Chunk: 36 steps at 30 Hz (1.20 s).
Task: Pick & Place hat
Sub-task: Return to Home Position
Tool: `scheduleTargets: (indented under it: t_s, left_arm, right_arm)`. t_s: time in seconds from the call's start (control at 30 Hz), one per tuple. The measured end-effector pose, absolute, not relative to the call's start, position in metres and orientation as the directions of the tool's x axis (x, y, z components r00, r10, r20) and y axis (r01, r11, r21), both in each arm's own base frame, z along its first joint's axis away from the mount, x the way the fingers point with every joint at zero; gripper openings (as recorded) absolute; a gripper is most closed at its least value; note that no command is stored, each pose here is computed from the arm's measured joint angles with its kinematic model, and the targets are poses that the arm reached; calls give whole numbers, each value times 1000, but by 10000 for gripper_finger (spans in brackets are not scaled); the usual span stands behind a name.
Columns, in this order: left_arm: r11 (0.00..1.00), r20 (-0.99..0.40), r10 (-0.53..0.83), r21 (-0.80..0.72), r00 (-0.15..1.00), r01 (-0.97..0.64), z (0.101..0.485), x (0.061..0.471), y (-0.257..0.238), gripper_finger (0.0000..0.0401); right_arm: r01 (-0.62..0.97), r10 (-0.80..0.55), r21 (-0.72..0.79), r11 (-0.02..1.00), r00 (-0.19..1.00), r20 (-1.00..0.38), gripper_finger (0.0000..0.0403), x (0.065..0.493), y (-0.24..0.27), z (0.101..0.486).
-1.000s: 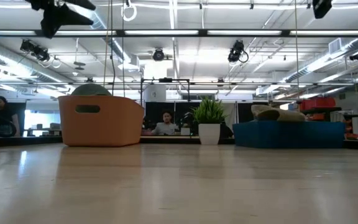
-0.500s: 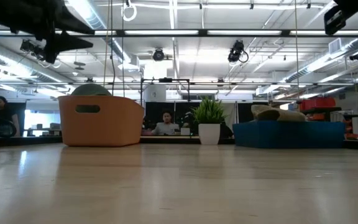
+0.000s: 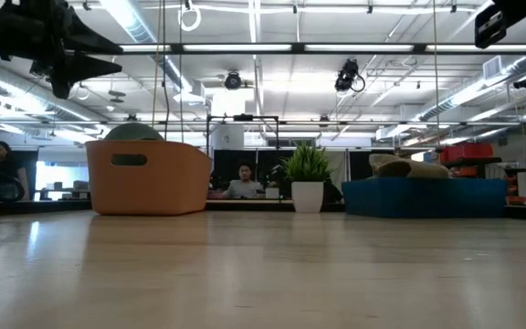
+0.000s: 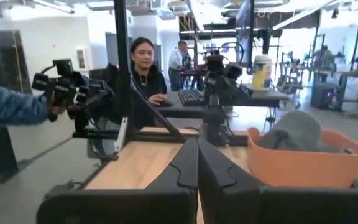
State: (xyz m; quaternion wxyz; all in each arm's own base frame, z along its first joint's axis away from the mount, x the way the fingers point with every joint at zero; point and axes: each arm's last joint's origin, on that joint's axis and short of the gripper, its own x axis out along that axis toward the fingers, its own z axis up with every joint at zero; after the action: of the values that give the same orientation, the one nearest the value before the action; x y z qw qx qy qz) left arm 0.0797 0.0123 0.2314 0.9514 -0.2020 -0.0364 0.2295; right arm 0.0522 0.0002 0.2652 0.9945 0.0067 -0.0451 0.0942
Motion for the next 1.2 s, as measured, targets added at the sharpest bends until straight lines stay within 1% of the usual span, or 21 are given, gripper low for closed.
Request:
scheduleTargets:
  t_s: [0.13,0.27,0.5,0.6,0.73,0.97,1.1,1.2]
  left_arm:
    - [808,-37,458,-399,888,-433,229,75,13,176]
    - [821,-11,466,-368,885,-437,231,73,13,176]
    - [831,-8,464,-343,886,-439,231,73,13,176]
    - [843,-5,440,-342,898,-415,232,73,12,176]
    - [864,6,405,-328,914,-381,233,74,11,176]
    - [891,84,380,-299,921,-341,241,74,11,176]
    - [901,90,379,-265,921,-345,241,74,11,176]
    - [902,79,379,-256,922,-348,240,74,11,176]
  right_arm:
    - [-185,187,-25,982,977,101,0,52,0,266]
    - [-185,187,-28,982,976,113,0,54,0,265]
    - [-194,187,50,980,976,113,0,68,-3,242]
    - [-197,187,65,978,973,135,0,73,-4,236]
    - [-197,188,69,978,974,125,0,78,-5,225]
    - [-203,188,94,975,971,149,0,83,-6,215]
    - [-135,115,131,982,982,150,0,83,-9,215]
    - [-82,61,132,988,986,155,0,83,-10,215]
